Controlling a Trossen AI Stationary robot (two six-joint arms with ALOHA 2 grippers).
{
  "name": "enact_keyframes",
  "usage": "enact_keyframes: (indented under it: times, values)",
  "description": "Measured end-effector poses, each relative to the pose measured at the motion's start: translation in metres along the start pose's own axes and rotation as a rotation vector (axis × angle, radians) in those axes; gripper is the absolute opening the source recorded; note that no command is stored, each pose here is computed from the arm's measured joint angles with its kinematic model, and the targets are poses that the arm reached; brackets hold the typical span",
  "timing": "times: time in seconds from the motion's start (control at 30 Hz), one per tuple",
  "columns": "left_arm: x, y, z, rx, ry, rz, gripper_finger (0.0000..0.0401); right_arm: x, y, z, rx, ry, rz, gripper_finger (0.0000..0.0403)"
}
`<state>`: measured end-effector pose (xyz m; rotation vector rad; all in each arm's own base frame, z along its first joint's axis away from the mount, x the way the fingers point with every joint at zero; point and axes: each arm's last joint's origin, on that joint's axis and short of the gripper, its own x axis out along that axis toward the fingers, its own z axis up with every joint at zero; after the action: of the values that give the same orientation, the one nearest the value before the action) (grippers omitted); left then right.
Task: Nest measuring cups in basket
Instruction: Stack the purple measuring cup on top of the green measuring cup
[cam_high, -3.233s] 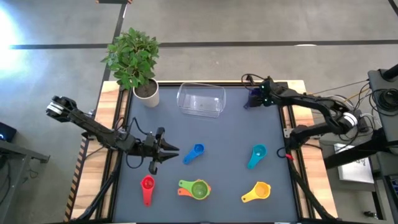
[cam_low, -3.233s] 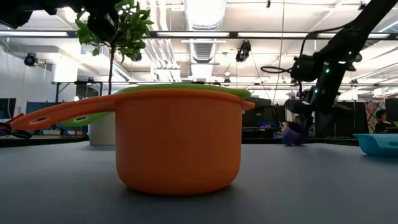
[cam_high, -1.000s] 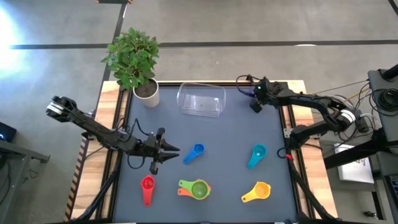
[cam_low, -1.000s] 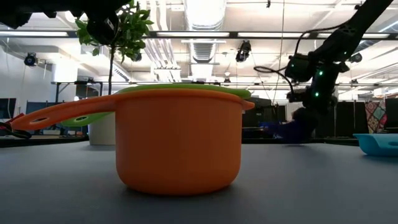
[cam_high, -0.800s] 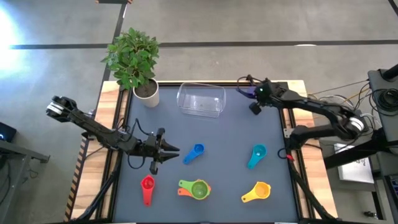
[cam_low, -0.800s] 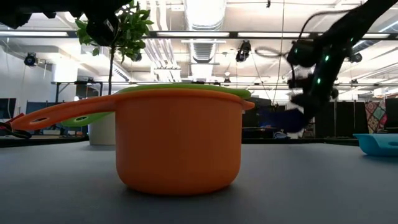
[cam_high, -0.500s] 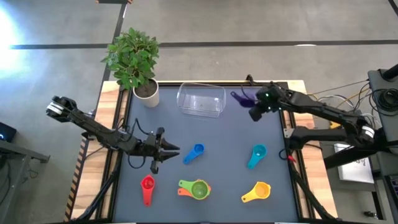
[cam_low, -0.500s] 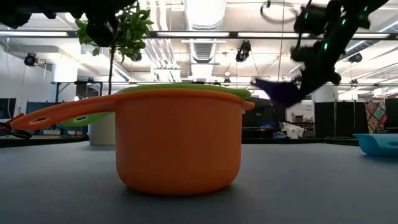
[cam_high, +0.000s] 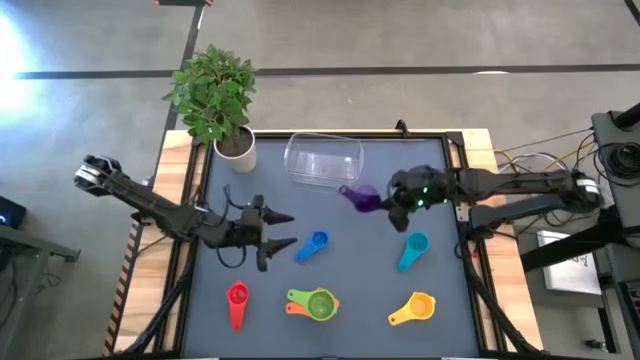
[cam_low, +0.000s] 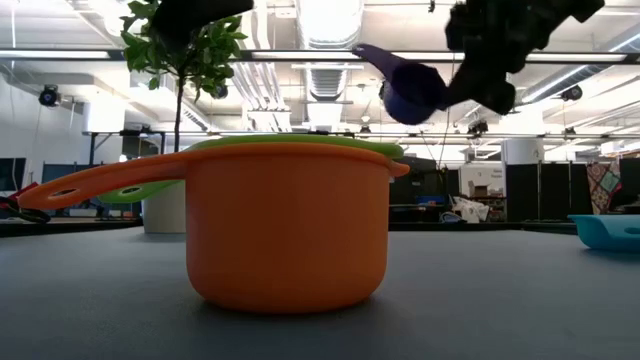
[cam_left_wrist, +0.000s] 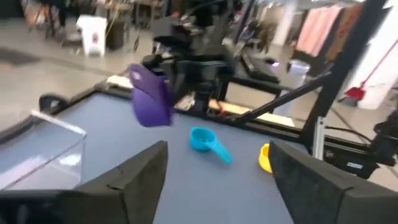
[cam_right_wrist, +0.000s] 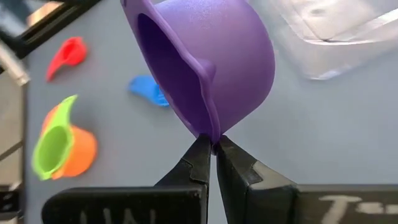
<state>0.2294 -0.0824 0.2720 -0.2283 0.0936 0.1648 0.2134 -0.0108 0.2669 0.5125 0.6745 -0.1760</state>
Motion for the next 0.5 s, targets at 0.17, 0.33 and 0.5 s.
enact_keyframes:
  times: [0.17, 0.33, 0.5]
  values:
    - [0.014, -0.008, 0.007, -0.046, 0.083, 0.047, 0.0279, 0.028, 0.026, -0.006, -0.050, 0.037, 0.079, 0.0008]
    - [0.023, -0.013, 0.001, -0.104, 0.118, 0.017, 0.0271, 0.053, 0.049, -0.012, -0.094, 0.100, 0.115, 0.0008]
    - [0.027, -0.011, -0.016, -0.185, 0.167, 0.029, 0.0262, 0.070, 0.076, -0.011, -0.142, 0.125, 0.157, 0.0008]
